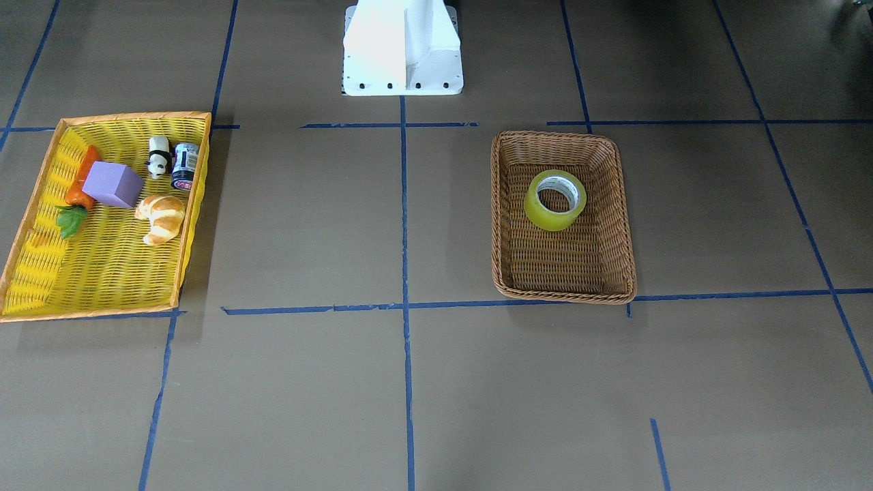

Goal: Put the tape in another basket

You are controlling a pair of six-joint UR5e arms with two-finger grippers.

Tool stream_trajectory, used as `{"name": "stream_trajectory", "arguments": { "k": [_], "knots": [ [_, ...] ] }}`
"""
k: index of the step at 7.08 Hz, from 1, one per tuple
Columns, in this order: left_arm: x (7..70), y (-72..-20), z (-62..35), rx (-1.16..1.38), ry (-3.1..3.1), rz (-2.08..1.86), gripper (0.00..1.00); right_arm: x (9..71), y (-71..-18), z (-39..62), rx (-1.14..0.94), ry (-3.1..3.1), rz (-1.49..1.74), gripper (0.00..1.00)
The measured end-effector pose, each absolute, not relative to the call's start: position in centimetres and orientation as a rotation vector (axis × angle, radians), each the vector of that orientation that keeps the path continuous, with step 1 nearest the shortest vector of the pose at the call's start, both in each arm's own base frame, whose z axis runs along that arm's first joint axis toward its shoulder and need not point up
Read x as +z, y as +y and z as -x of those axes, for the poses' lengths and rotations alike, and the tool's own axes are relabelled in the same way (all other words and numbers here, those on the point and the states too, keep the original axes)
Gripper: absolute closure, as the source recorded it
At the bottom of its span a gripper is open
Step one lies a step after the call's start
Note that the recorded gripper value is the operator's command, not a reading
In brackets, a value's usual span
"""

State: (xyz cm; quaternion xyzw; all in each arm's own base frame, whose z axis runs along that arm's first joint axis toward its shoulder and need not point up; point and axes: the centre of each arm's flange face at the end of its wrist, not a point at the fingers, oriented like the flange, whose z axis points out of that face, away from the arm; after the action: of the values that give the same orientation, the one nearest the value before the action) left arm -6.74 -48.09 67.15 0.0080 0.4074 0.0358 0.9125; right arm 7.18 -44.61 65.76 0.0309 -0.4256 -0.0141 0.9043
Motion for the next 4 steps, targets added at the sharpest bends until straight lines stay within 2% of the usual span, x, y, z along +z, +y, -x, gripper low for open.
{"name": "stream_trajectory", "arguments": {
  "k": [4],
  "knots": [
    [67.09,-48.07,6.96,0.071,0.839,-0.020,0.00,66.08,-44.41,-7.29,-0.026,-0.879,-0.060,0.00]
  ]
}}
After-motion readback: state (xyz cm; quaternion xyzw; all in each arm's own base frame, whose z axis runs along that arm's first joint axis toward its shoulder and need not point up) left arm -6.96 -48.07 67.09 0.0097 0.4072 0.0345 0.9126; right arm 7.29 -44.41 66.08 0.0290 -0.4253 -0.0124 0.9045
